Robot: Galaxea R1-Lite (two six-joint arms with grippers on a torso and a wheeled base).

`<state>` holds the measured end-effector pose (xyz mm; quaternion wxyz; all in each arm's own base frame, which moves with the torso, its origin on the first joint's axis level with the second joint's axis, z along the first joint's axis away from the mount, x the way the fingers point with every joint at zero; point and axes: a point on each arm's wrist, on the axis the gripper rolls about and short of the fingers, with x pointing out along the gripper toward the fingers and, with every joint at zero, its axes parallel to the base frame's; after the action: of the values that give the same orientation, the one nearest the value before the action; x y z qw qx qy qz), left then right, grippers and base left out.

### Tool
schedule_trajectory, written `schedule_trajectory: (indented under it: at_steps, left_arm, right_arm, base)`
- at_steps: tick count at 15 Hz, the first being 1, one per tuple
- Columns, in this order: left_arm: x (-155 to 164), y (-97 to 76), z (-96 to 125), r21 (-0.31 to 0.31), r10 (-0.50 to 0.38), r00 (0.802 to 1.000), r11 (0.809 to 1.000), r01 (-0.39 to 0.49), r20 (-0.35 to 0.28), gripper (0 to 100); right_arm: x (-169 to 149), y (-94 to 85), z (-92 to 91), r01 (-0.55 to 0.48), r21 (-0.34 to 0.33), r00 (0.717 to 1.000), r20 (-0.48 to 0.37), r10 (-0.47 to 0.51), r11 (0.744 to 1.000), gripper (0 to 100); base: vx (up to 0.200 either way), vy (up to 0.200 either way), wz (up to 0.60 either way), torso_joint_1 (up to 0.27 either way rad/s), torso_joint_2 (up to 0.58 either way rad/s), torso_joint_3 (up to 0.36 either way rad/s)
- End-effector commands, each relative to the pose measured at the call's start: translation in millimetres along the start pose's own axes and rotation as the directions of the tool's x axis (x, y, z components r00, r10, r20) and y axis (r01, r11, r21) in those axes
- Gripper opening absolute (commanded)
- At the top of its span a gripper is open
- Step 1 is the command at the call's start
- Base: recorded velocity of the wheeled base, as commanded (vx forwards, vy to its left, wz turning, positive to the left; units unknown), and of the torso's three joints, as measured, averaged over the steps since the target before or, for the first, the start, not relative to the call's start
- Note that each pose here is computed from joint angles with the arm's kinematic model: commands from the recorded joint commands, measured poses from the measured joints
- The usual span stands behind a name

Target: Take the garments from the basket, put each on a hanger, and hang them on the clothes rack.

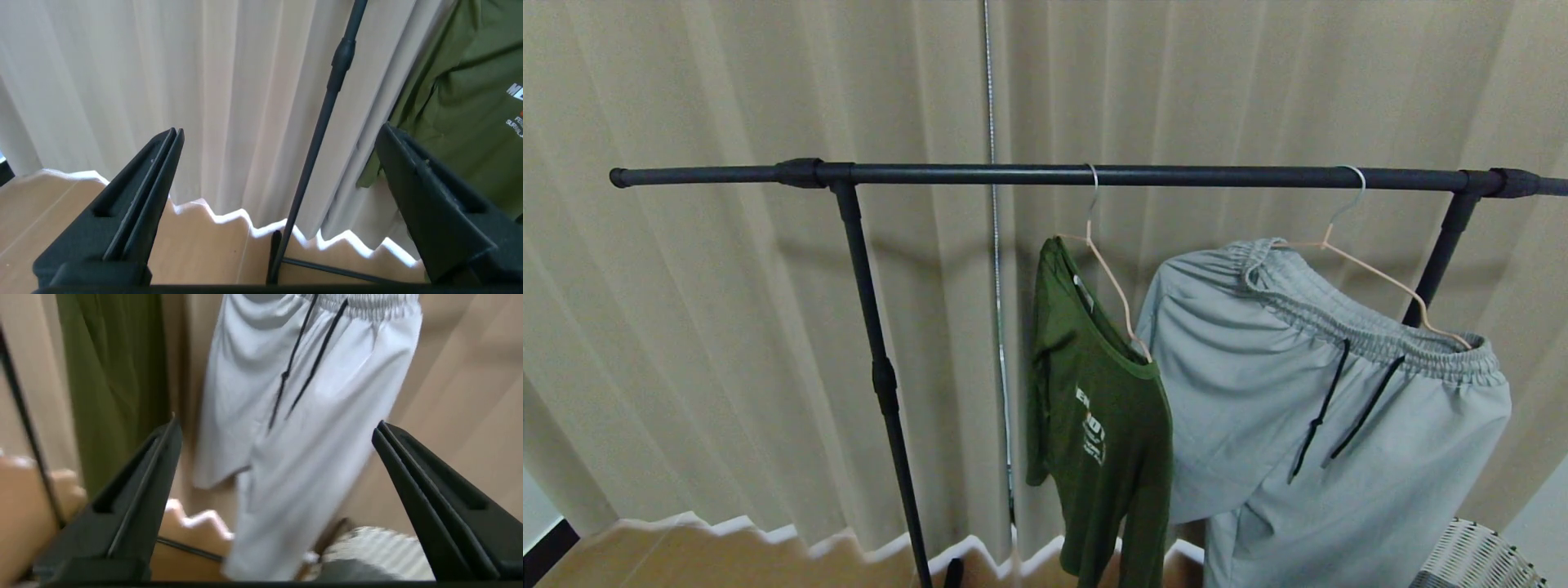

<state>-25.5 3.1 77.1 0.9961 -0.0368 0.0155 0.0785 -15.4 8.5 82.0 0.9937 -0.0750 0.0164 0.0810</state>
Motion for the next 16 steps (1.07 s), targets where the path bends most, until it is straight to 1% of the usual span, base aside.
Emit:
schedule_trajectory:
  at_steps: [1,3,10,11,12,13,14,15,16]
  left_arm:
    - [0.0,0.0,-0.1,0.000,0.000,1.000,1.000,0.000,0.000,100]
    - [0.0,0.0,-0.1,0.000,0.000,1.000,1.000,0.000,0.000,100]
    - [0.0,0.0,-0.1,0.000,0.000,1.000,1.000,0.000,0.000,100]
    - [0.0,0.0,0.1,-0.001,0.000,1.000,1.000,0.000,0.002,100]
    - [0.0,0.0,-0.1,0.000,0.000,1.000,1.000,0.000,0.000,100]
    - [0.0,0.0,-0.1,0.000,0.000,1.000,1.000,0.000,0.000,100]
    - [0.0,0.0,-0.1,0.000,0.000,1.000,1.000,0.000,0.000,100]
    - [0.0,0.0,-0.1,0.000,0.000,1.000,1.000,0.000,0.000,100]
    - [0.0,0.0,-0.1,0.000,0.000,1.000,1.000,0.000,0.000,100]
  right_arm:
    - [0.3,-0.1,-0.1,0.002,-0.056,1.000,-0.004,-0.002,0.998,100]
    - [0.3,-0.1,-0.1,0.000,-0.065,1.000,-0.004,-0.001,0.998,100]
    - [0.3,-0.2,0.2,0.002,-0.053,1.000,-0.001,-0.003,0.999,100]
    - [0.3,-0.3,0.4,0.006,-0.024,1.000,0.000,-0.006,1.000,100]
    - [0.3,-0.5,0.3,0.015,0.022,1.000,-0.002,-0.015,1.000,100]
    - [0.3,-0.6,0.1,0.021,0.120,1.000,-0.004,-0.021,0.993,100]
    - [0.3,-0.7,0.4,0.023,0.182,1.000,-0.001,-0.023,0.983,100]
    - [0.3,-0.8,0.9,0.023,0.264,1.000,0.003,-0.025,0.964,100]
    - [0.3,-0.8,1.1,0.023,0.273,1.000,0.004,-0.025,0.962,100]
  base:
    - [0.000,0.000,0.00,0.000,0.00,0.000]
    - [0.000,0.000,0.00,0.000,0.00,0.000]
    - [0.000,0.000,0.00,0.000,0.00,0.000]
    - [0.000,0.000,0.00,0.000,0.00,0.000]
    - [0.000,0.000,0.00,0.000,0.00,0.000]
    - [0.000,0.000,0.00,0.000,0.00,0.000]
    - [0.000,0.000,0.00,0.000,0.00,0.000]
    - [0.000,0.000,0.00,0.000,0.00,0.000]
    - [0.000,0.000,0.00,0.000,0.00,0.000]
